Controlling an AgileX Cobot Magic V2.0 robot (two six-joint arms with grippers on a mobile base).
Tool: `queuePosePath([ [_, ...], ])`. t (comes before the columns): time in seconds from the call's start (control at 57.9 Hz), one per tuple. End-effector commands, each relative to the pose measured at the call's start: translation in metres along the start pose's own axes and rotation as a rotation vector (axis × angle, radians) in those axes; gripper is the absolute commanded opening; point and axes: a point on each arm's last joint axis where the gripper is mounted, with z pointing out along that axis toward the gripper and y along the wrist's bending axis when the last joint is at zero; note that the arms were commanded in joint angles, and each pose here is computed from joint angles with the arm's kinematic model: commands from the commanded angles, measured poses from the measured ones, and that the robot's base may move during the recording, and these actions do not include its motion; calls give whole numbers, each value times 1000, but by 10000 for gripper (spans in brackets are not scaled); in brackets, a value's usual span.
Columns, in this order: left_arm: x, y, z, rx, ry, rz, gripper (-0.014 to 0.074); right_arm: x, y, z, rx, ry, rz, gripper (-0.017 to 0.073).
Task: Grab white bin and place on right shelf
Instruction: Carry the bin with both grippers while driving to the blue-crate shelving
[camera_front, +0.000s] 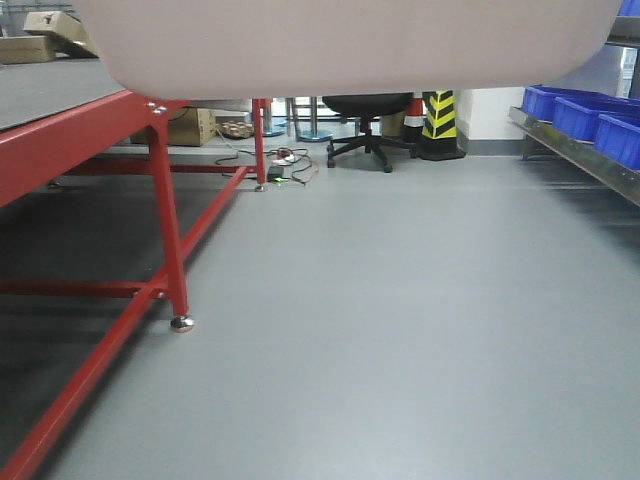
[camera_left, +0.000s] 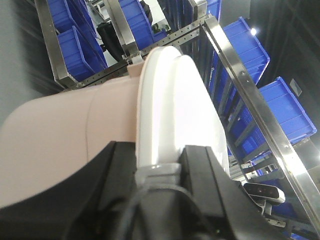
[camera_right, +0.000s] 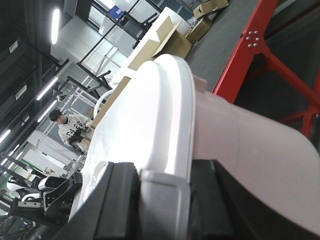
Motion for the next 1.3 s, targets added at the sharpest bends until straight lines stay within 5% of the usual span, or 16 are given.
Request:
queuePosePath([
  [0.0,19,-49,-2,321,185,31,-126,4,46,-5,-313,67,5,61],
  [1.279,19,-49,-2,321,185,31,-126,4,46,-5,-313,67,5,61],
])
